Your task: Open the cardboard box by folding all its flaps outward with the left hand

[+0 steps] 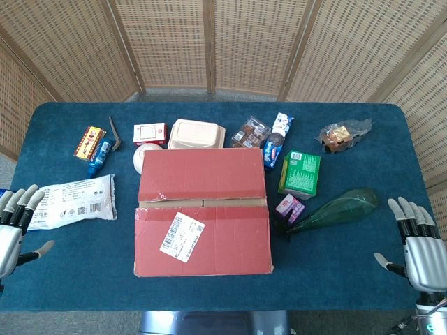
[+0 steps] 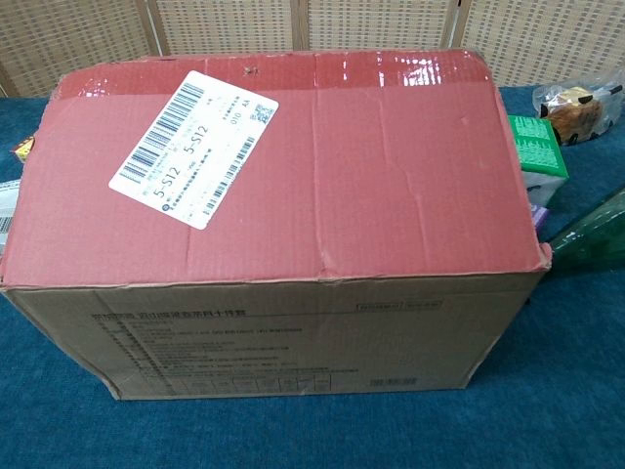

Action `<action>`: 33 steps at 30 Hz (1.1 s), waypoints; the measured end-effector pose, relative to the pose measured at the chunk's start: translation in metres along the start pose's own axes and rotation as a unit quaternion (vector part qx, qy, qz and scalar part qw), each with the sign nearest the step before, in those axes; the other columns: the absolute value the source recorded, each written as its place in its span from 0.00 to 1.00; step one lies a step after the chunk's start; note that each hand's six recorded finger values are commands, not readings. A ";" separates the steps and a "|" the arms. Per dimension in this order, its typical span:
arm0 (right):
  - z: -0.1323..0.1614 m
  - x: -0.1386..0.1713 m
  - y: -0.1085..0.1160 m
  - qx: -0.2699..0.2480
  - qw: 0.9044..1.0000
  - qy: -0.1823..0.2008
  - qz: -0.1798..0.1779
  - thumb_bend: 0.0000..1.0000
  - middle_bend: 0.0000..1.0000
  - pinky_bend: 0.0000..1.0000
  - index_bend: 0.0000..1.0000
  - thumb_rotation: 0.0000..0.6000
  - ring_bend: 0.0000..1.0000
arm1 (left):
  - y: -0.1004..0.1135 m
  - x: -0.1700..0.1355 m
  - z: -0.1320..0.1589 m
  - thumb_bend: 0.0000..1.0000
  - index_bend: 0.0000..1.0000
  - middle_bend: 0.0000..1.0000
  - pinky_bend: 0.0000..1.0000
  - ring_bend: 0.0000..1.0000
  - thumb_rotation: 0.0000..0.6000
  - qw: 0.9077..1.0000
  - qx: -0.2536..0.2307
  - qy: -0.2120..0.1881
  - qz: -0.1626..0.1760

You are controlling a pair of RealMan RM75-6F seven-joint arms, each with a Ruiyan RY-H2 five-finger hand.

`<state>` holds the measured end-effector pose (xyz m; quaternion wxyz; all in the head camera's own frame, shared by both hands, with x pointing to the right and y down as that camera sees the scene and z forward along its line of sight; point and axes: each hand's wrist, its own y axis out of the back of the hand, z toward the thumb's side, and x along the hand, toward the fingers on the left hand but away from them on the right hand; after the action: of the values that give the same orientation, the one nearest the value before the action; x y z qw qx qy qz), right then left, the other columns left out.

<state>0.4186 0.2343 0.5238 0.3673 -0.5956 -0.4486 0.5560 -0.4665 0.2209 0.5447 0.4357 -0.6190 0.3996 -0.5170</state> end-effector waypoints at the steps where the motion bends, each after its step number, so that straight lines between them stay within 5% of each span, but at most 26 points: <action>1: 0.000 0.000 0.000 0.000 1.000 0.000 0.000 0.07 0.00 0.09 0.00 1.00 0.00 | 0.000 0.000 0.000 0.06 0.00 0.00 0.04 0.00 1.00 1.000 0.000 0.001 0.000; 9: -0.001 0.001 0.000 -0.001 1.000 0.000 0.002 0.07 0.00 0.09 0.00 1.00 0.00 | 0.001 0.002 0.004 0.06 0.00 0.00 0.05 0.00 1.00 1.000 -0.006 -0.003 0.003; 18: -0.001 -0.002 0.003 -0.013 1.000 -0.004 0.001 0.07 0.00 0.09 0.00 1.00 0.00 | 0.025 0.045 0.031 0.06 0.00 0.00 0.06 0.00 1.00 0.998 -0.033 -0.037 0.042; 33: -0.007 -0.005 0.001 -0.014 1.000 -0.012 0.008 0.07 0.00 0.09 0.00 1.00 0.00 | 0.019 0.117 0.107 0.05 0.00 0.00 0.05 0.00 1.00 0.990 -0.037 -0.139 0.007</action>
<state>0.4259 0.2301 0.5249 0.3489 -0.5973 -0.4562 0.5598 -0.3446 0.1185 0.5518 0.4670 -0.6979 0.3584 -0.4079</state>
